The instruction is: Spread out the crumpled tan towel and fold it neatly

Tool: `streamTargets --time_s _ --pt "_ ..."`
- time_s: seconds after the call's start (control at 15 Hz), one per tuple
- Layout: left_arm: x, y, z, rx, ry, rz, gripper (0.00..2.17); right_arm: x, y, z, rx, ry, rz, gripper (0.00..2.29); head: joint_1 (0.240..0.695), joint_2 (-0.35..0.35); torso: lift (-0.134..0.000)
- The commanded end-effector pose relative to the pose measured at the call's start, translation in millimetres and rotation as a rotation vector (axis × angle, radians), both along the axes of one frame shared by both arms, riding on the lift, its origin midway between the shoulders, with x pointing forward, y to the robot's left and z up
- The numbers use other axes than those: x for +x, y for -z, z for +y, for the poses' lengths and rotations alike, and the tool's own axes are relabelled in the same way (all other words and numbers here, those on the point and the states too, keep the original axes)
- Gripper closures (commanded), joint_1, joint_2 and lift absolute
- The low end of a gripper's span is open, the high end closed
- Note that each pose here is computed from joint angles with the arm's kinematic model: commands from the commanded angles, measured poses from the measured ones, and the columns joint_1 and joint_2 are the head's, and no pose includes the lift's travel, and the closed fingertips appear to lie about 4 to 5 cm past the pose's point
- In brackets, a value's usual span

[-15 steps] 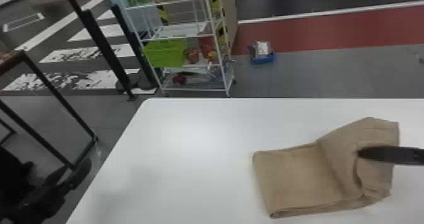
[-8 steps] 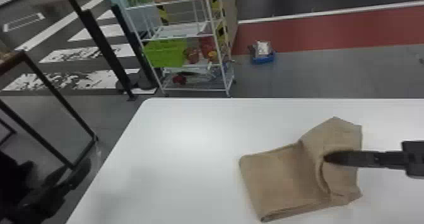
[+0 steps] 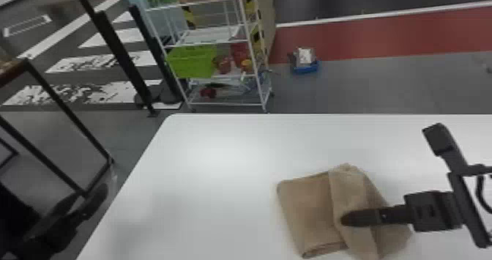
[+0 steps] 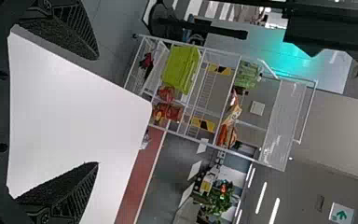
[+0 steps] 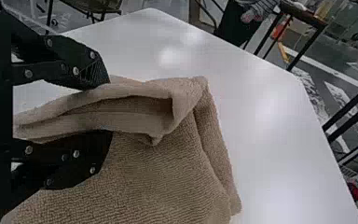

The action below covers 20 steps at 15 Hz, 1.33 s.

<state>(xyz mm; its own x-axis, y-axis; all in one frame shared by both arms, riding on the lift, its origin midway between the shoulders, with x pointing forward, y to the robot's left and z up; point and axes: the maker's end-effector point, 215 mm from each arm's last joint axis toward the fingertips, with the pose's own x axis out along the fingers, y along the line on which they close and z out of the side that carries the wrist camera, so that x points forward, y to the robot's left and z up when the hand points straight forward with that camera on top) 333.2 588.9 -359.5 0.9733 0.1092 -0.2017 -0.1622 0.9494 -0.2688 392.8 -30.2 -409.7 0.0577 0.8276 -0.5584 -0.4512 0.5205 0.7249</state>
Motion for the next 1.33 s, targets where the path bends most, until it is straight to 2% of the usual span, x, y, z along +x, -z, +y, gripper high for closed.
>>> streamTargets --time_s 0.0,0.13,0.4,0.67,0.8,0.87,0.93,1.0,1.07,1.2,1.27 --pt "-1 0 0 0.001 0.000 -0.001 0.08 -8 12 8 -0.022 -0.022 0.032 0.12 0.695 0.350 -0.122" --pt "-2 0 1 -0.001 -0.003 -0.001 0.08 -12 9 15 0.001 -0.034 0.041 0.09 0.695 0.350 -0.122" --pt "-1 0 0 -0.002 0.000 -0.001 0.08 -16 -20 19 0.152 -0.013 0.074 0.09 0.695 0.350 -0.122" --pt "-1 0 0 0.000 -0.001 -0.001 0.08 -23 -38 21 0.263 0.000 0.109 0.10 0.695 0.350 -0.122" --pt "-1 -1 2 0.001 -0.004 -0.002 0.08 -25 -47 23 0.303 -0.002 0.115 0.18 0.695 0.350 -0.122" --pt "-1 -1 2 0.001 -0.004 -0.002 0.08 -24 -49 24 0.310 0.003 0.115 0.38 0.695 0.350 -0.122" --pt "-1 0 1 0.000 -0.002 -0.001 0.08 -22 -51 26 0.318 0.007 0.111 0.80 0.695 0.350 -0.122" --pt "-1 0 1 -0.001 -0.004 0.000 0.08 -8 -62 34 0.356 0.030 0.059 1.41 0.695 0.350 -0.122" --pt "-1 1 1 0.000 -0.003 0.001 0.08 15 -77 44 0.398 0.070 -0.022 1.74 0.695 0.350 -0.122" --pt "-1 2 0 -0.004 -0.002 0.003 0.08 57 -107 68 0.464 0.143 -0.164 1.99 0.695 0.350 -0.122" --pt "0 2 -1 -0.005 -0.001 0.003 0.08 80 -111 81 0.463 0.176 -0.235 2.08 0.695 0.350 -0.122"
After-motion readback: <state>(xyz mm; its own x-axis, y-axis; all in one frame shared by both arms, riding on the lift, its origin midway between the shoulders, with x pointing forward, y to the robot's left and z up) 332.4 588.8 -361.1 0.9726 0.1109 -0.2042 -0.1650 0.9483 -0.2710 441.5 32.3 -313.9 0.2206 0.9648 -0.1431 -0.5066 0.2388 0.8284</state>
